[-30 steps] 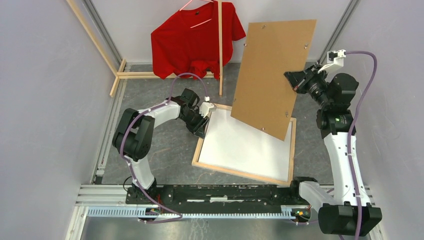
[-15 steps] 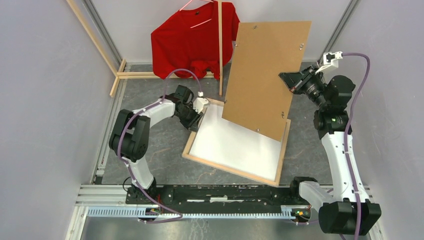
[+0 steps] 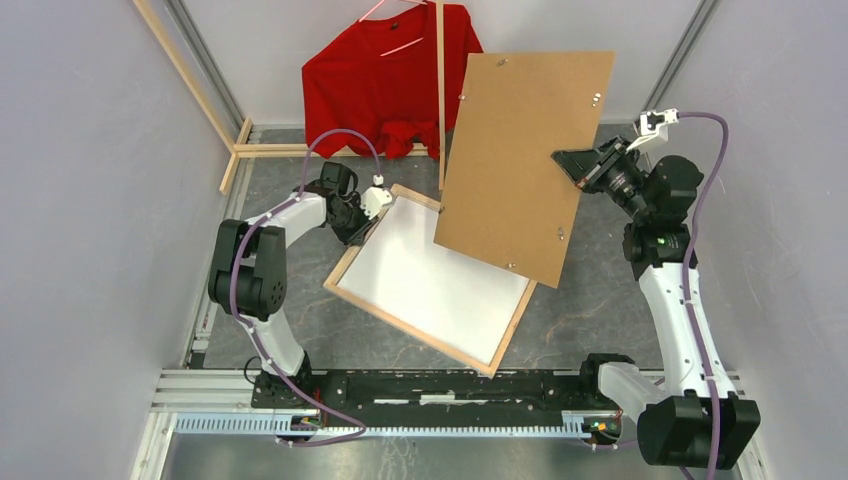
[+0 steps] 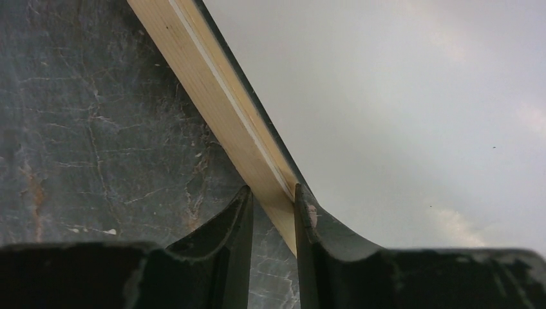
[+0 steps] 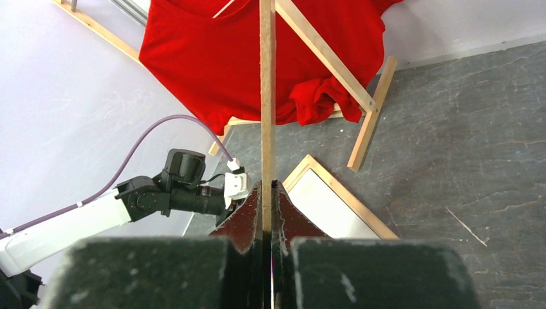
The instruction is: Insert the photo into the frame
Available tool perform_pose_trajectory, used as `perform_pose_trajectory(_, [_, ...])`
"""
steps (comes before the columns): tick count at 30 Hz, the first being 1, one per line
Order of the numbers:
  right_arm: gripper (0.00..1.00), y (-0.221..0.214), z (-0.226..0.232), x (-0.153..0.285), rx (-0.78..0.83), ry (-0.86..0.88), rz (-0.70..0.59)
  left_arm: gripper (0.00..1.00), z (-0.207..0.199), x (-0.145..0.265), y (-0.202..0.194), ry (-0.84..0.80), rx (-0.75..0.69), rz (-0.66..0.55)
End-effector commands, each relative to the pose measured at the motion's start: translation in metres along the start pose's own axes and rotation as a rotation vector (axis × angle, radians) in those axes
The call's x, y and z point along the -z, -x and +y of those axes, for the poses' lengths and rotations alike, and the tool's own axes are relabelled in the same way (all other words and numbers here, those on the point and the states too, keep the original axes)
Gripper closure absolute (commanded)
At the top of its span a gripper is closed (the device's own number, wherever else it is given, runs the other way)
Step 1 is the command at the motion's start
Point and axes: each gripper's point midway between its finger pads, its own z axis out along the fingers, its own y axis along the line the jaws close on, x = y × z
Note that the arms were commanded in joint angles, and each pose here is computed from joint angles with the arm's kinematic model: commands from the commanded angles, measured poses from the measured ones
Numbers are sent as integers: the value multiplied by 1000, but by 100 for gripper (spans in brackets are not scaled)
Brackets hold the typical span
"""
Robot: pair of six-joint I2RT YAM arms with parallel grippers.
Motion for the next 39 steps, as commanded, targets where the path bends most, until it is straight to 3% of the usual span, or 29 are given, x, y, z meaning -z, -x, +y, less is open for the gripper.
perform_pose_trajectory(1, [100,12,19,2,17,79,-42,84,25,0,-10,52,-218,54])
perform_pose_trajectory(11, [100,-25,-1,0,-82,87,36,88,43,-10,20,80,-321,10])
perform_pose_trajectory(21, [100,-89,-14,-1,-204,183,295,88,38,-13,79,145,-441,-105])
perform_pose_trajectory(25, [100,-109,-15,-3,-203,212,372,70,41,-2,94,165,-416,-143])
perform_pose_trajectory(29, [100,-126,-22,-9,-195,221,454,39,50,34,114,238,-405,-218])
perform_pose_trajectory(31, [100,-135,-25,-12,-200,227,490,28,55,57,124,273,-388,-269])
perform_pose_trajectory(34, [100,-145,-23,-17,-198,264,536,17,60,89,132,295,-359,-309])
perform_pose_trajectory(39, [100,-149,-14,-23,-234,313,558,14,55,129,122,261,-282,-365])
